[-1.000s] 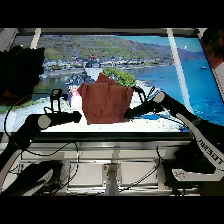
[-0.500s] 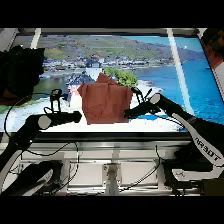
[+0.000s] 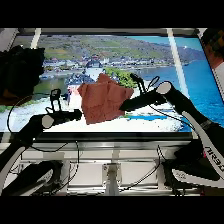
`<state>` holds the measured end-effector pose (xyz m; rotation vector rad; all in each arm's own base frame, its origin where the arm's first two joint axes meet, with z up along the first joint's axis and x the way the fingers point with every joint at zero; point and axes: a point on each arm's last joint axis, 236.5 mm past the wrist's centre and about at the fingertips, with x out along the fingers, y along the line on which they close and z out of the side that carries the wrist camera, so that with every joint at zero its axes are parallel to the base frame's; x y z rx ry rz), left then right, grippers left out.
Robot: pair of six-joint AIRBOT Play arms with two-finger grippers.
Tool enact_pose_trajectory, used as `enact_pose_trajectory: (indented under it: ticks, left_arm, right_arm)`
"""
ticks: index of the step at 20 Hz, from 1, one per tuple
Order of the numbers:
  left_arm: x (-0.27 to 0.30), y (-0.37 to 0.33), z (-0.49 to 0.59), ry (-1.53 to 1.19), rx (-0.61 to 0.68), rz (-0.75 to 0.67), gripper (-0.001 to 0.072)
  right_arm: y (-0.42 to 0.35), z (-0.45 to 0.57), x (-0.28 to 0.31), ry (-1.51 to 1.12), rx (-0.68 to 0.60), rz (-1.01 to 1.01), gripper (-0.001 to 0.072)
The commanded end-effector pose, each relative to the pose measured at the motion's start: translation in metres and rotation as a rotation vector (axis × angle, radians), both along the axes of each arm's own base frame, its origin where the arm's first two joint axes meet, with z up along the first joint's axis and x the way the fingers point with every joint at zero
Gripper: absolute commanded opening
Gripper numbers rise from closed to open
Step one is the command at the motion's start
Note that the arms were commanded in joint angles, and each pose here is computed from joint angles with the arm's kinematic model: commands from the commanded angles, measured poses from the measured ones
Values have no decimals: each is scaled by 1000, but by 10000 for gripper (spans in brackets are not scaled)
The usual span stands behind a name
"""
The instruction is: Fold the clothes and pants, and hang the long-sleeved shirts on hangers.
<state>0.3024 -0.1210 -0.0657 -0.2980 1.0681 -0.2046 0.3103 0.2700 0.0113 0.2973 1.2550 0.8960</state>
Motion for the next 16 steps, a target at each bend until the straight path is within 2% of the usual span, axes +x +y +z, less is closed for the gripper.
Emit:
enact_pose_trajectory:
  ticks: [1, 6, 11, 16]
  left_arm:
    - [12, -3, -16, 16, -61, 100, 526]
    - [54, 1, -14, -84, -121, 230, 526]
    - [101, -10, 2, -147, -100, 182, 527]
    - [140, -31, -25, -55, -98, 149, 527]
  right_arm:
    - [5, 23, 5, -48, 35, -5, 11]
    - [4, 22, -1, -33, 32, 15, 11]
    - [4, 22, -3, -27, 31, 20, 12]
    - [4, 21, -3, -28, 27, 21, 12]
